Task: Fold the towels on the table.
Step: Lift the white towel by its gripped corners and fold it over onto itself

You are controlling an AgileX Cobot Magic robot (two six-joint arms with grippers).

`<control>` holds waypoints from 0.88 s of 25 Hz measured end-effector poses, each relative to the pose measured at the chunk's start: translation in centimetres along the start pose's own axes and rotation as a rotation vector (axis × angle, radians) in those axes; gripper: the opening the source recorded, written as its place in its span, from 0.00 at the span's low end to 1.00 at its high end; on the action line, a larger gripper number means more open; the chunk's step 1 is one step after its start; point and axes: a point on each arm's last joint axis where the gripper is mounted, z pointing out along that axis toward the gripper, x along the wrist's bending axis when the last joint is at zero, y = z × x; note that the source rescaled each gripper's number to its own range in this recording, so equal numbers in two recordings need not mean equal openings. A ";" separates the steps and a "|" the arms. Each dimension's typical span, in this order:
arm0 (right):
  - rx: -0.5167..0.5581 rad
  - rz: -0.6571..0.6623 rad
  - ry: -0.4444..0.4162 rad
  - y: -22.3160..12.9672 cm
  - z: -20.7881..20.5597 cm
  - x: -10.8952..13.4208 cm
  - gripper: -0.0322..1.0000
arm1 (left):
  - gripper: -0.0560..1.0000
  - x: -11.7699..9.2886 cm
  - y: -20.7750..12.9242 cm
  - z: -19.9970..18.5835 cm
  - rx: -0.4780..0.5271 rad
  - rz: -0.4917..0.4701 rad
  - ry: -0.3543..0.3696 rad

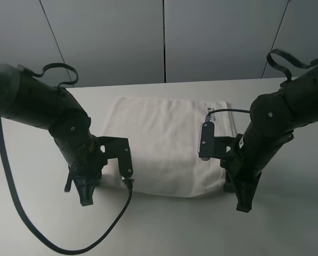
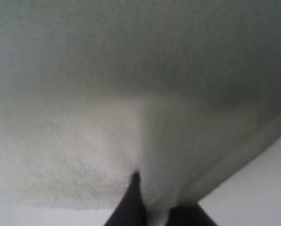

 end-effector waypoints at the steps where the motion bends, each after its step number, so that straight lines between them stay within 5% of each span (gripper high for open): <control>1: 0.005 0.013 0.019 0.0 -0.2 0.2 0.03 | 0.05 -0.1 -0.1 -0.1 0.005 -0.008 -0.007; 5: 0.039 0.033 0.096 -0.5 -1.5 1.1 0.03 | 0.05 -0.4 -0.3 -1.0 0.025 -0.024 -0.026; 13: -0.041 0.062 0.104 -0.6 -5.8 2.4 0.03 | 0.05 -0.9 -0.6 -4.0 -0.020 -0.111 -0.057; 22: -0.105 0.338 0.140 -0.5 -7.6 3.3 0.03 | 0.05 -0.7 -0.9 -8.2 -0.156 -0.286 -0.004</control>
